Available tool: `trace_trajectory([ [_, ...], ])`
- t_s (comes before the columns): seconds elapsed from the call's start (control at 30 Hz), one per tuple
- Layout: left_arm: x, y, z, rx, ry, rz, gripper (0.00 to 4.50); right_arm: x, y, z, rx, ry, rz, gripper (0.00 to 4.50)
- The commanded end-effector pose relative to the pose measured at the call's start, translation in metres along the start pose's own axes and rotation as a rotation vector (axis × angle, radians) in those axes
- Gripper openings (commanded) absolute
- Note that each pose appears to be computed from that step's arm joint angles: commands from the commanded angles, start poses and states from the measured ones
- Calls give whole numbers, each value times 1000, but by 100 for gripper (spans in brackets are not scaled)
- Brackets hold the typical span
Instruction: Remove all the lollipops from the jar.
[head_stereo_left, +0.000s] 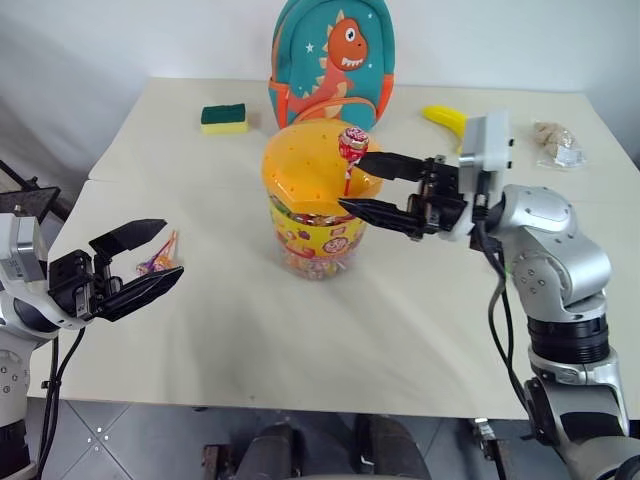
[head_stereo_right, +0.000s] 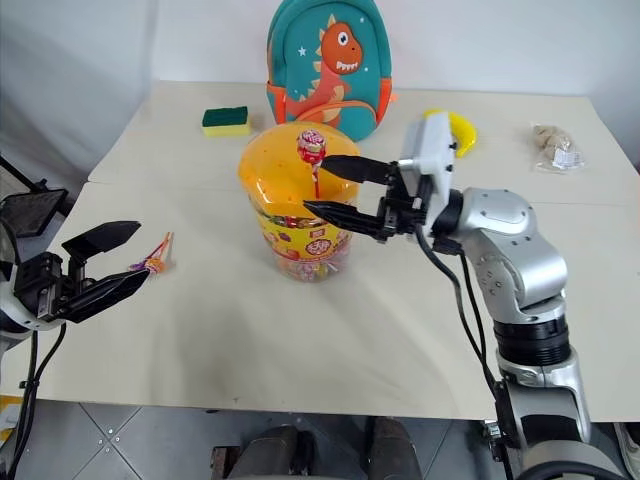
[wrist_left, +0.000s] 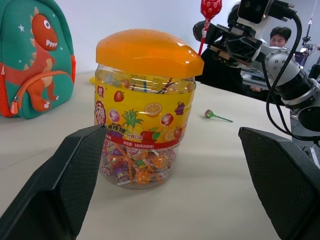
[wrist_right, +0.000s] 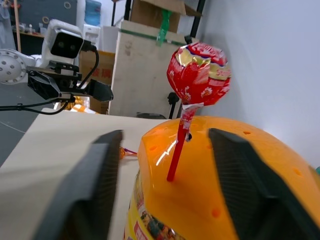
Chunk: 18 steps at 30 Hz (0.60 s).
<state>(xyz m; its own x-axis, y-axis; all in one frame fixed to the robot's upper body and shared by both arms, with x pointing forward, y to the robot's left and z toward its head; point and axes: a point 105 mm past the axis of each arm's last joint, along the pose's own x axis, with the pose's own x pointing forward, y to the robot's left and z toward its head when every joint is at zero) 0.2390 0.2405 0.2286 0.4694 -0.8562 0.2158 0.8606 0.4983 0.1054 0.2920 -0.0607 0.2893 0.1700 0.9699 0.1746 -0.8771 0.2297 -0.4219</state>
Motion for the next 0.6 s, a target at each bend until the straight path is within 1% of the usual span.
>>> trace_trajectory([
  [0.03, 3, -6, 13, 57, -25, -16, 450, 1, -5, 5, -11, -7, -26, 133],
  [0.07, 4, -7, 14, 60, -29, -21, 450, 0, -6, 5, -14, -7, -30, 91],
  [0.13, 7, -8, 17, 63, -38, -33, 450, -1, -7, 5, -16, -7, -32, 22],
  [0.17, 9, -10, 18, 63, -42, -44, 450, -2, -7, 7, -15, -18, -32, 3],
  [0.2, 10, -10, 19, 62, -44, -52, 450, -3, -8, 8, -13, -25, -32, 3],
  [0.27, 16, -15, 20, 57, -47, -84, 450, -8, -11, 20, 8, -101, -46, 3],
  [0.33, 22, -20, 20, 53, -35, -129, 450, -18, -22, 36, 35, -184, -96, 3],
  [0.37, 24, -21, 20, 53, -30, -140, 450, -21, -26, 39, 42, -201, -112, 3],
  [0.4, 27, -24, 18, 63, -2, -174, 450, -32, -35, 45, 52, -208, -157, 3],
  [0.5, 35, -34, 10, 91, 80, -271, 450, -71, -65, 57, 47, -164, -332, 3],
  [0.6, 39, -40, 1, 108, 141, -348, 450, -117, -85, 47, 15, 62, -493, 3],
])
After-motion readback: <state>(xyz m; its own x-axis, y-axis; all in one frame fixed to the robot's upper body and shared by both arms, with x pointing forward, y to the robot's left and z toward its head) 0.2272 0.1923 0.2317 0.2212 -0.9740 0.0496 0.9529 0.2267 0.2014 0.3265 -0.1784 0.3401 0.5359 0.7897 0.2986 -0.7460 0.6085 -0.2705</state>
